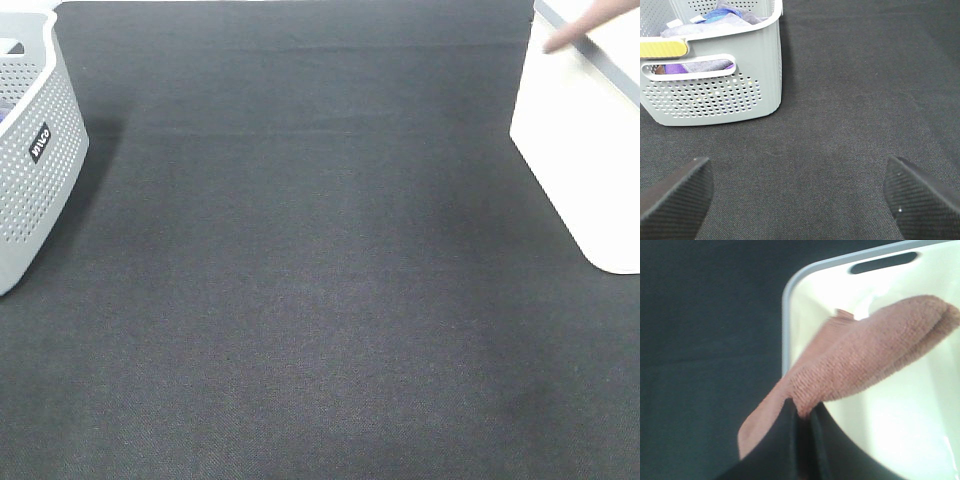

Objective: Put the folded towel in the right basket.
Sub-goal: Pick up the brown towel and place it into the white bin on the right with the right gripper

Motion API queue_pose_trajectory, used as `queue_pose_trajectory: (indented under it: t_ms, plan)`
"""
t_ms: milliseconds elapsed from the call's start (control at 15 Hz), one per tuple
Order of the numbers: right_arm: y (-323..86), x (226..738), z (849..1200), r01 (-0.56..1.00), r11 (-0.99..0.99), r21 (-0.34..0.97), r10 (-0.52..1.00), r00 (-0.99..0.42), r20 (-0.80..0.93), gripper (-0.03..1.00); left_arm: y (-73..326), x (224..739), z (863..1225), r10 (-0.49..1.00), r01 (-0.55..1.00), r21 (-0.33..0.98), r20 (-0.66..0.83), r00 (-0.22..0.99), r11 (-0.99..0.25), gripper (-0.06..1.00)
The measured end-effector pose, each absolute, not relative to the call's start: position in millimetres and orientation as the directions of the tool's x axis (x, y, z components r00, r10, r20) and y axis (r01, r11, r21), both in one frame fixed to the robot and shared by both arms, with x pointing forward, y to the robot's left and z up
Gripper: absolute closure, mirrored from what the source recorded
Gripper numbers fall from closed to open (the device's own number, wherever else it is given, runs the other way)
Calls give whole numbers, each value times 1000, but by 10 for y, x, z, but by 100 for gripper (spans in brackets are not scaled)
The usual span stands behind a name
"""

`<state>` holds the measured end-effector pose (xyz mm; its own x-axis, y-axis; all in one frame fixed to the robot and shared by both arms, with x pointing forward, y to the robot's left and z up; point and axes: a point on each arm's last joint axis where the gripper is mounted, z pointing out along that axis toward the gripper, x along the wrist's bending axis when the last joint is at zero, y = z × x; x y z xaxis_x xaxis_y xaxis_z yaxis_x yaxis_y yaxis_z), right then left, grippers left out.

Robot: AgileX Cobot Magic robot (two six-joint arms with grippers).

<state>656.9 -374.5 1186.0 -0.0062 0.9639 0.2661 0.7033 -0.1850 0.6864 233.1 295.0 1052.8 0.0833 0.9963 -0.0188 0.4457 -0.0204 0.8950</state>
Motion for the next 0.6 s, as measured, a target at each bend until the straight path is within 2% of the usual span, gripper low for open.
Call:
queue_pose_trajectory:
  t_ms: [200, 467, 600]
  plan:
    - [-3843, 6589, 11783, 721, -154, 676, 981, 32, 190, 96, 2950, 2331, 10528, 996, 446, 895, -19, 83, -20, 7]
    - [-3987, 6801, 11359, 783, -190, 592, 981, 126, 149, 96, 2950, 2331, 10528, 996, 446, 895, -19, 83, -20, 7]
    - [-4053, 6884, 11158, 804, -226, 550, 974, 183, 132, 92, 2950, 2331, 10528, 996, 446, 895, -19, 83, -20, 7]
